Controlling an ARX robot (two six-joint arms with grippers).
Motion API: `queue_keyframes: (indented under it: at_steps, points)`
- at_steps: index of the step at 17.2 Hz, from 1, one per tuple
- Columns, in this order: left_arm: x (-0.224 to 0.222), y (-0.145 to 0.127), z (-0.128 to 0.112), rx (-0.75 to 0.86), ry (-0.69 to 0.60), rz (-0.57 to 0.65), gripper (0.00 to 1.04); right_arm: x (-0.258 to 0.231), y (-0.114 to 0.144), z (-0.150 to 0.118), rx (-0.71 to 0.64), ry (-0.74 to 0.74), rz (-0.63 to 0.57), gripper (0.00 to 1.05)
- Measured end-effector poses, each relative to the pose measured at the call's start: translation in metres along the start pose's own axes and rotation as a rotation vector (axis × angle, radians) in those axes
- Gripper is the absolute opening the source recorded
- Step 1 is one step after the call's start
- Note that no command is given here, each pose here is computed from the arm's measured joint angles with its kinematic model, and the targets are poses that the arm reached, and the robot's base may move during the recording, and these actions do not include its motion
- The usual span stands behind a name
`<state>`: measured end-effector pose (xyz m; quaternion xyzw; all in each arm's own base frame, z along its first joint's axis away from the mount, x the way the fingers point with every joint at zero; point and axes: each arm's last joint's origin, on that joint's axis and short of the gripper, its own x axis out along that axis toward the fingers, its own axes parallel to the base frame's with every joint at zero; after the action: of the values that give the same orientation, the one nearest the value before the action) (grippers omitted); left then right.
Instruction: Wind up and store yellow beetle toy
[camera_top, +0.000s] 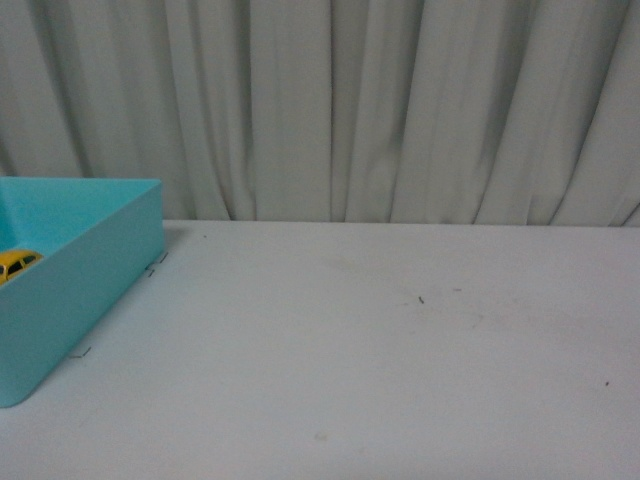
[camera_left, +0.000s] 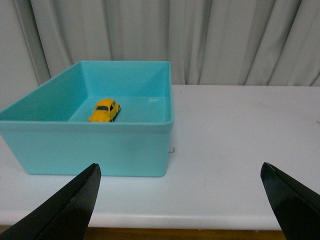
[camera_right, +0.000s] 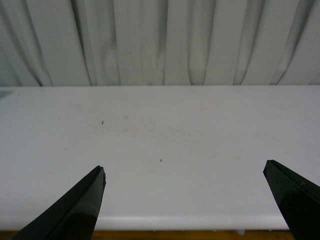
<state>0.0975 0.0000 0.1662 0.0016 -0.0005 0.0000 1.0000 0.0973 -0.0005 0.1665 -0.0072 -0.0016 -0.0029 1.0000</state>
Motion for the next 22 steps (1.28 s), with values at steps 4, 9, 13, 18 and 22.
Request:
queue_keyframes:
  at_steps: [4, 9, 13, 18, 22]
  points:
    - [0.0000, 0.0001, 0.0001, 0.000, -0.001, 0.002, 0.98, 0.0000, 0.0000, 0.0001, 0.000, -0.001, 0.000, 0.98]
    - [0.0000, 0.0000, 0.0000, 0.000, 0.000, -0.001, 0.98, 0.0000, 0.0000, 0.0001, 0.000, -0.001, 0.000, 0.98]
    - [0.0000, 0.0000, -0.0001, 0.000, 0.001, 0.001, 0.98, 0.0000, 0.0000, 0.0000, 0.000, 0.000, 0.000, 0.98]
    - [0.0000, 0.0000, 0.0000, 0.000, 0.000, 0.000, 0.98, 0.0000, 0.0000, 0.0000, 0.000, 0.000, 0.000, 0.98]
    - [0.0000, 0.0000, -0.0001, 0.000, 0.001, 0.000, 0.98, 0.0000, 0.0000, -0.0001, 0.001, 0.001, 0.000, 0.98]
